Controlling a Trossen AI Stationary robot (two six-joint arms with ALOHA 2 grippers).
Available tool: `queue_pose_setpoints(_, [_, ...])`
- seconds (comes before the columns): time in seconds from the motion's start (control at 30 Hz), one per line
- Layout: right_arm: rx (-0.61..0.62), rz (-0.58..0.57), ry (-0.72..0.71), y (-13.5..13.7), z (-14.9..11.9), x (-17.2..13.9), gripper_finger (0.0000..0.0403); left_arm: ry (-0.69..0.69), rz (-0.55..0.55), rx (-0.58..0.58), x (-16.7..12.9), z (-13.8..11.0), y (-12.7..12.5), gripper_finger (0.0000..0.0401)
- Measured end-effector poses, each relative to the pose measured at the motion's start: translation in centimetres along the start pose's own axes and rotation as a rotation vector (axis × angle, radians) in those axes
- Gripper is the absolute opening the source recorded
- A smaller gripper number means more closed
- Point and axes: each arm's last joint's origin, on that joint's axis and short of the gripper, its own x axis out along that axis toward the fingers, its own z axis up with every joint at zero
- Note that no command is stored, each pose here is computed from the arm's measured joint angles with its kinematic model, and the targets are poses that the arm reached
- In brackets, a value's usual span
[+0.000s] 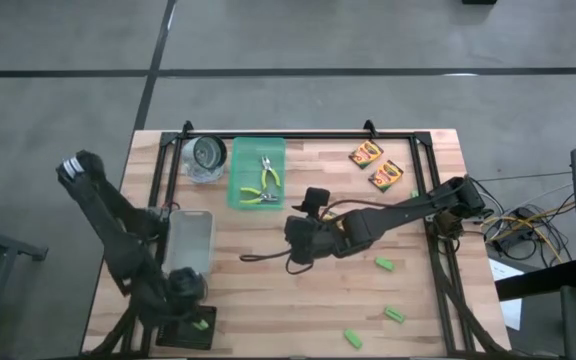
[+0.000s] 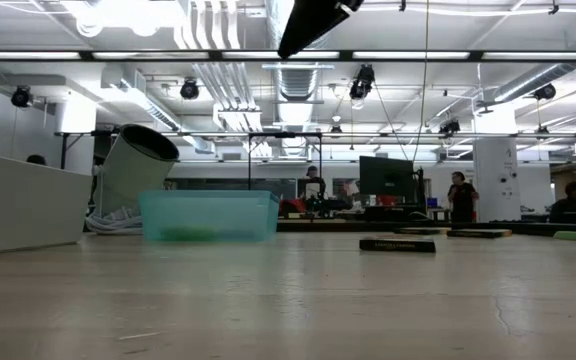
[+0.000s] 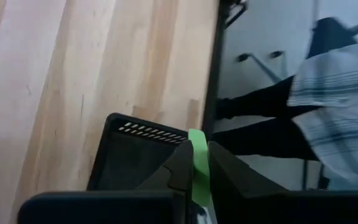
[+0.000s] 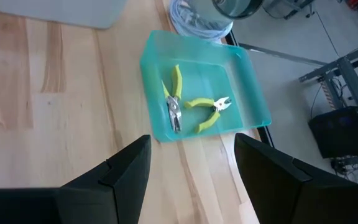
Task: Pick & Place School Supplies
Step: Put the green eraser into the black bin
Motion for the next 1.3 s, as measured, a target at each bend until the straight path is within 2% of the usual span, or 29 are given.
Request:
queue_pose_setpoints(0.2, [-0.015,-0.002,0.016,0.3,-0.5,0.4,0.0226,0.091,0.071,-0.014,3.2,-0.8,0.0,0.0035])
queue_pose_setpoints(0.43, [-0.014,-0.002,0.015,0.3,-0.5,0.4,0.0226,0.253,0.094,-0.016,5.3,-1.7,0.2,0.0035])
queue_pose_setpoints(0.73, [-0.014,-0.002,0.014,0.3,-0.5,0.4,0.0226,0.266,0.128,0.005,6.2,-1.9,0.5,0.0047])
queue_pose_setpoints(0.93, [-0.011,-0.001,0.012,0.3,-0.5,0.4,0.0226,0.278,0.14,0.081,6.8,-2.1,0.7,0.0053])
queue_pose_setpoints(1.3, [0.023,-0.001,0.011,0.3,-0.5,0.4,0.0226,0.286,0.188,0.074,6.7,-2.1,1.2,0.0055])
